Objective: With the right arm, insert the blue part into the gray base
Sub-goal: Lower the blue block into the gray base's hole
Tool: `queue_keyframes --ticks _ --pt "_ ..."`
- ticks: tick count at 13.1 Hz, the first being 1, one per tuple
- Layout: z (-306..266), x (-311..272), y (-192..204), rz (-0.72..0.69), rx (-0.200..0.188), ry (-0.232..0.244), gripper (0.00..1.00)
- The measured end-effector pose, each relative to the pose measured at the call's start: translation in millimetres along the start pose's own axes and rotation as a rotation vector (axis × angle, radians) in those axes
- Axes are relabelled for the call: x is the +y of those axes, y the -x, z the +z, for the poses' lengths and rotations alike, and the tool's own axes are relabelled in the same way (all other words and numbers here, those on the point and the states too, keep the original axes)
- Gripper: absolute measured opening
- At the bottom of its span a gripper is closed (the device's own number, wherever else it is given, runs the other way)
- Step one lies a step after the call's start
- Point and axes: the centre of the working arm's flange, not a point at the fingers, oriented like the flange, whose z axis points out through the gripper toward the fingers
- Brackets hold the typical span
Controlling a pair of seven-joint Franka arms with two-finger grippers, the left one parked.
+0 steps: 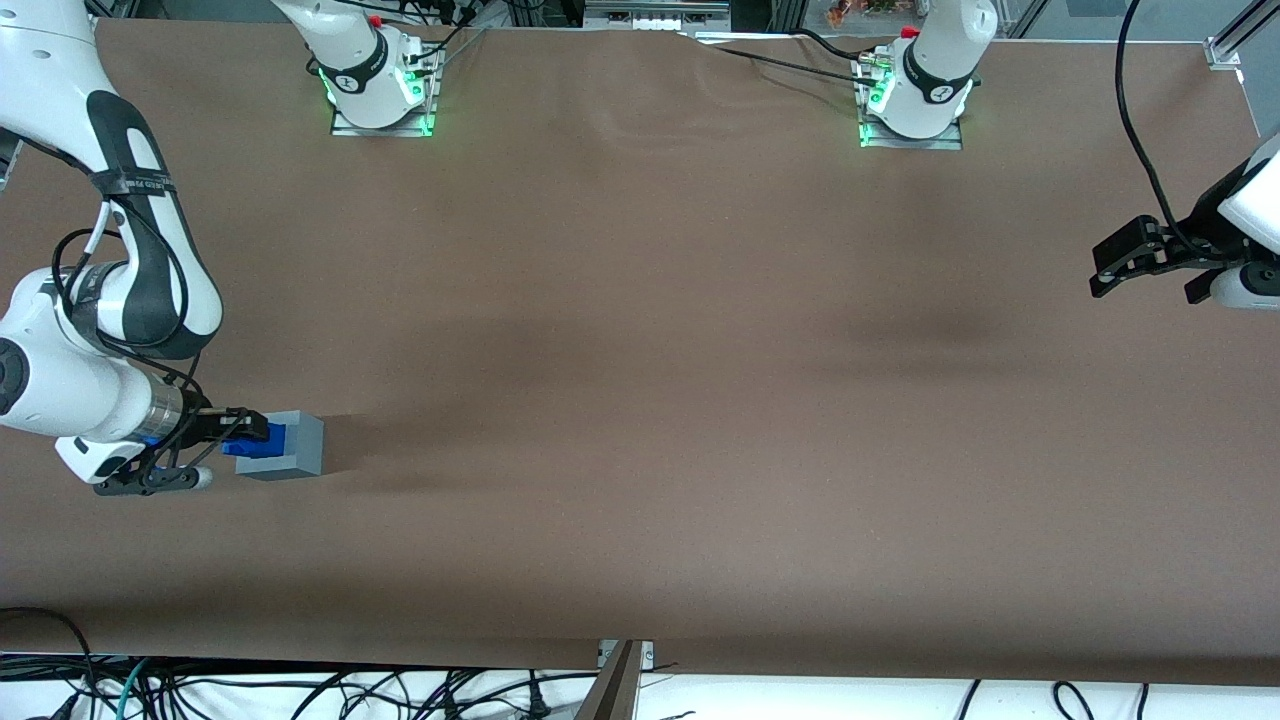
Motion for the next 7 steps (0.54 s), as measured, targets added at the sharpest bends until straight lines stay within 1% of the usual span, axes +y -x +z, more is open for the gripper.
queue_keyframes --ticks 3,4,5,6,7 --pt "4.0 0.2 -1.6 0.000 0.009 -0.002 0.51" --pt "3.8 0.1 -2.2 0.000 0.015 -0.002 0.55" --pt "3.5 0.1 -2.7 0.000 0.020 -0.001 0.67" --pt "3.0 -0.3 -3.1 -0.001 0.023 -0.002 0.83" --pt "2.4 -0.5 -3.3 -0.001 0.025 -0.002 0.96"
